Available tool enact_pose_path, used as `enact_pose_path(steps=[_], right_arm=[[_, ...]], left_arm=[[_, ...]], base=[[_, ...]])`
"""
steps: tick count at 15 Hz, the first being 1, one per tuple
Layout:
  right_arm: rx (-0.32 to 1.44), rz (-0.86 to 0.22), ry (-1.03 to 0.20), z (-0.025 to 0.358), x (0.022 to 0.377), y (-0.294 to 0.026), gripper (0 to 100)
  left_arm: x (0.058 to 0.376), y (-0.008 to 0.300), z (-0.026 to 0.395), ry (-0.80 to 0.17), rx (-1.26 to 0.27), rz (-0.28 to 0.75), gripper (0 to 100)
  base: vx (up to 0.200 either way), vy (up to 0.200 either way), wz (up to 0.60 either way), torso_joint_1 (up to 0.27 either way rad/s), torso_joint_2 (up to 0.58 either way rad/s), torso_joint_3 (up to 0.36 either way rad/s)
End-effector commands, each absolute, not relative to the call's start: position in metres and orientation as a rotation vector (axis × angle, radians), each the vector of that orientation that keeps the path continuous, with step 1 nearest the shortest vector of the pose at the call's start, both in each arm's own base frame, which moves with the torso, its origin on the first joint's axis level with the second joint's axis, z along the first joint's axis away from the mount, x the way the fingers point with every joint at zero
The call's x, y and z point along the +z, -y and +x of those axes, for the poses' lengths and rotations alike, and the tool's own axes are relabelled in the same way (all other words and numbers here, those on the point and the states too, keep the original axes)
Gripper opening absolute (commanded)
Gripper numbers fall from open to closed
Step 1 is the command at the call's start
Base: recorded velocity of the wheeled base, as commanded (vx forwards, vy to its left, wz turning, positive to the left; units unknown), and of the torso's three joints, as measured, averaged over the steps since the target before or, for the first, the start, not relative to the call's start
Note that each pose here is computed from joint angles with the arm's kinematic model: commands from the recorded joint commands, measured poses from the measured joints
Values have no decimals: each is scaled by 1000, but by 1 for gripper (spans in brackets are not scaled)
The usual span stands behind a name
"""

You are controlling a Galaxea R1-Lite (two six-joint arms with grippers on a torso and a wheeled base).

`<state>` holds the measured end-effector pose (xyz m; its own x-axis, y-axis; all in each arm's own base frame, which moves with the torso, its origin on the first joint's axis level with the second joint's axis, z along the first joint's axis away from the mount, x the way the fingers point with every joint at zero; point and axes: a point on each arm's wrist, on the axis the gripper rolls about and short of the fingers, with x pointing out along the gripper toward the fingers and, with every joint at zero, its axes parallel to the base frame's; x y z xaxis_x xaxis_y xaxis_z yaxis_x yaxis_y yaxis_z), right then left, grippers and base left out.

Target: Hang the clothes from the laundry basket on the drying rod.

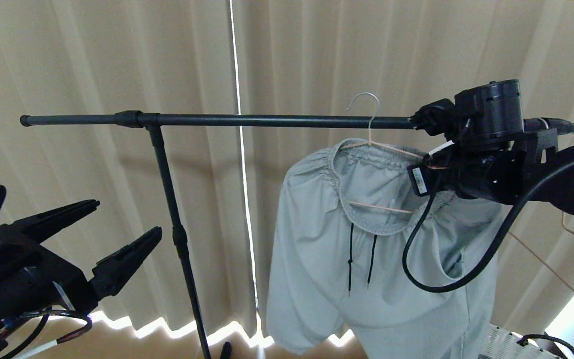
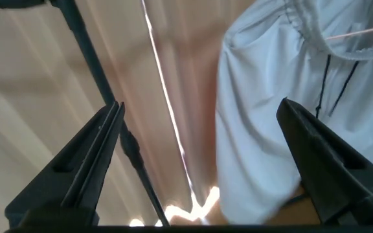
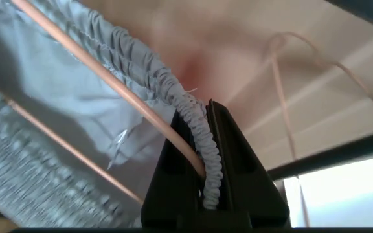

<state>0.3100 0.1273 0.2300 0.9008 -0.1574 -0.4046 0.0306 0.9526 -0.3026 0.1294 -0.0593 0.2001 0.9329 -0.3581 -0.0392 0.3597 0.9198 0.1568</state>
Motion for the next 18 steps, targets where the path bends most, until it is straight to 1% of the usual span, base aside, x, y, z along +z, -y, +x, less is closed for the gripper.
enact_pose_path(steps=[1,7,9,10,13,18], right_arm=[[-116,-298,-439,315,229,-128,0],[-194,-318,-444,332,222,-131,0],[-276,-344,-451,344,213,-134,0],[-288,-349,-454,346,211,-135,0],[-280,-355,-459,344,209,-137,0],[-220,-384,-462,332,205,-158,0]], left_arm=[[203,58,126,8,-368,159,100],[203,58,126,11,-367,158,100],[203,58,126,11,-367,159,100],[203,58,126,11,-367,159,100],[203,58,126,11,-367,159,100],[203,58,126,12,-367,159,100]], base=[[0,0,0,0,0,0],[0,0,0,0,0,0],[0,0,0,0,0,0],[0,0,0,0,0,0],[0,0,0,0,0,0],[0,0,0,0,0,0]])
